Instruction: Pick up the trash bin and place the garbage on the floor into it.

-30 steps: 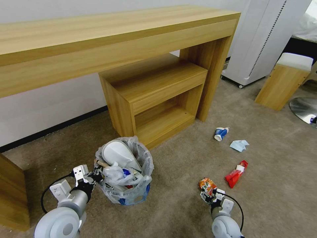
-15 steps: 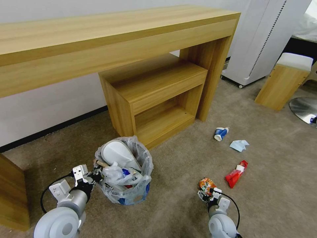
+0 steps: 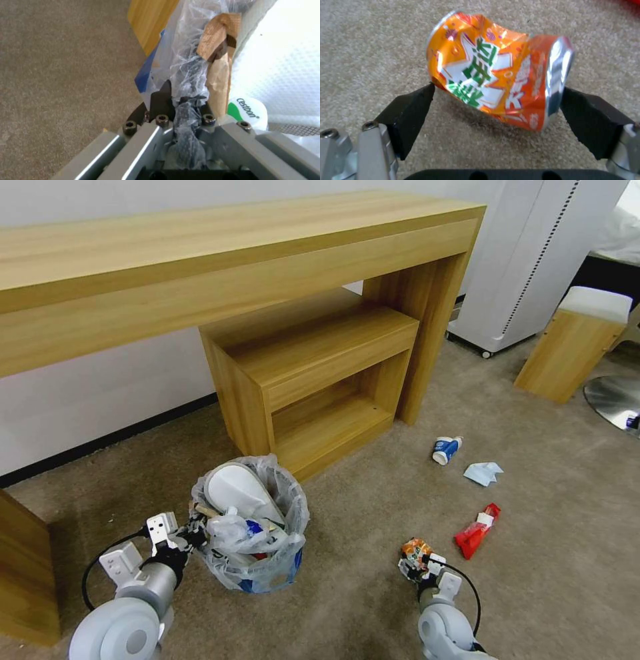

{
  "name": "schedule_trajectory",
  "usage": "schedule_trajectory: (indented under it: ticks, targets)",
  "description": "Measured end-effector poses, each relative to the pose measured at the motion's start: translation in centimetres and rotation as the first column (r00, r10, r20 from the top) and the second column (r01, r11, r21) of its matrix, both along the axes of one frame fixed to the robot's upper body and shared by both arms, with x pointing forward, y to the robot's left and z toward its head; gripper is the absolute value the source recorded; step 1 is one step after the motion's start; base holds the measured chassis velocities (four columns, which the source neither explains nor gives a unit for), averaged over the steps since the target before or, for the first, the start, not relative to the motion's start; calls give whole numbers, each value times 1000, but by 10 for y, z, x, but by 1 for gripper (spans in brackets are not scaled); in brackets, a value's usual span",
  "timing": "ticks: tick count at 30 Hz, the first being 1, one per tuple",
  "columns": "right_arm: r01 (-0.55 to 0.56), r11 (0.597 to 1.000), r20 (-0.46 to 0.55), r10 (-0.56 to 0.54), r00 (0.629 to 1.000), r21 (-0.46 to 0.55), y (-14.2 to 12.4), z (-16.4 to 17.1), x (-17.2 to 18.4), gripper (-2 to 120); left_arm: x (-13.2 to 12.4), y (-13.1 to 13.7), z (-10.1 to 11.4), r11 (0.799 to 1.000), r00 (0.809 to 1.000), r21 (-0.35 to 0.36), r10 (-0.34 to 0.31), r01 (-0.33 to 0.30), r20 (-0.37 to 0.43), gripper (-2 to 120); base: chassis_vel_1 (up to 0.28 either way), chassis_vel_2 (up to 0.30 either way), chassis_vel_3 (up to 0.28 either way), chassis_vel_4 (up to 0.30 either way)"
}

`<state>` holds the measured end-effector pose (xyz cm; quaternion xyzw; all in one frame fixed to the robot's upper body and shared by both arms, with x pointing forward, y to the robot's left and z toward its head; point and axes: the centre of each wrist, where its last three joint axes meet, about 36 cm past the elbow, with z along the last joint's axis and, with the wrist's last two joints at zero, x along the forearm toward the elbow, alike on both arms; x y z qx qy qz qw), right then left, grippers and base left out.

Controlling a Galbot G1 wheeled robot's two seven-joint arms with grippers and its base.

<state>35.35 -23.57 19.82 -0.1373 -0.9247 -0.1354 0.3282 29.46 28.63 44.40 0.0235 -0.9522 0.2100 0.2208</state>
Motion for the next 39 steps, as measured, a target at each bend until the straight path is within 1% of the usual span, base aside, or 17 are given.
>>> schedule_trajectory:
  ticks: [5, 8, 10, 11, 13, 14, 15, 17, 18, 20, 22, 23, 26, 34, 35, 37, 39]
  targets:
    - [2, 1000, 2, -2, 1000, -4, 0, -4, 2, 86, -1, 0, 2, 1000, 1000, 0, 0, 0, 3, 1, 0, 0, 0, 0]
    - [5, 1000, 3, -5, 1000, -5, 0, -5, 4, 78, -2, 0, 1, 1000, 1000, 0, 1, -1, 0, 1, 0, 0, 0, 0]
    - [5, 1000, 4, -5, 1000, -6, 0, -5, 4, 76, -2, 0, 1, 1000, 1000, 0, 1, -1, 0, 1, 0, 0, 0, 0]
    - [4, 1000, 4, -4, 1000, -8, 1, -7, 4, 68, -2, 0, 1, 1000, 1000, -1, 1, -1, 1, 1, 0, 0, 0, 0]
    - [2, 1000, 7, -2, 1000, -11, 0, -8, 4, 61, -2, 0, 2, 1000, 1000, -1, 1, -1, 1, 1, 0, 0, 0, 0]
    - [0, 1000, 10, 1, 1000, -15, 0, -9, 3, 54, -3, 0, 1, 1000, 1000, 0, 2, -2, 1, 1, 0, 0, 0, 0]
    - [0, 1000, 10, 1, 1000, -15, 0, -9, 3, 54, -3, 0, 1, 1000, 1000, 0, 2, -2, 1, 1, 0, 0, 0, 0]
    - [-3, 1000, 13, 3, 1000, -19, -1, -9, 3, 46, -2, 0, 1, 1000, 1000, 1, 4, -4, 1, 1, 0, 0, 0, 0]
    - [-3, 1000, 13, 3, 1000, -19, -1, -9, 3, 46, -2, 0, 1, 1000, 1000, 1, 4, -4, 1, 1, 0, 0, 0, 0]
    - [-6, 1000, 16, 6, 1000, -25, -3, -9, 3, 36, -2, 0, 0, 1000, 1000, 2, 5, -5, -2, 1, 0, 0, 0, 0]
    - [-12, 999, 27, 13, 1000, -36, -4, -8, 2, 18, -2, -2, -1, 1000, 1000, -2, 5, -5, 0, 1, 0, 0, 0, 0]
    - [-12, 999, 27, 13, 1000, -36, -4, -8, 2, 18, -2, -2, -1, 1000, 1000, -2, 5, -5, 0, 1, 0, 0, 0, 0]
    - [-31, 998, 46, 34, 998, -60, -7, -8, -3, 1, -1, -2, -1, 1000, 1000, -2, 5, -5, 2, 1, 0, 0, 0, 0]
    - [-107, 985, 95, 121, 988, -134, -16, -6, -14, 0, -1, -2, -1, 1000, 1000, -3, 9, -9, 5, 1, 0, 0, 0, 0]
    - [-112, 984, 96, 125, 987, -136, -17, -6, -15, 2, -1, -2, -1, 1000, 1000, -3, 9, -9, 5, 1, 0, 0, 0, 0]
    - [-144, 977, 103, 161, 982, -158, -23, -2, -22, 15, -1, -3, -2, 1000, 1000, -6, 11, -11, 6, 1, 0, 0, 0, 0]
    - [-155, 974, 108, 174, 979, -166, -25, -1, -23, 18, -1, -3, -2, 1000, 1000, -7, 11, -11, 6, 1, 0, 0, 0, 0]
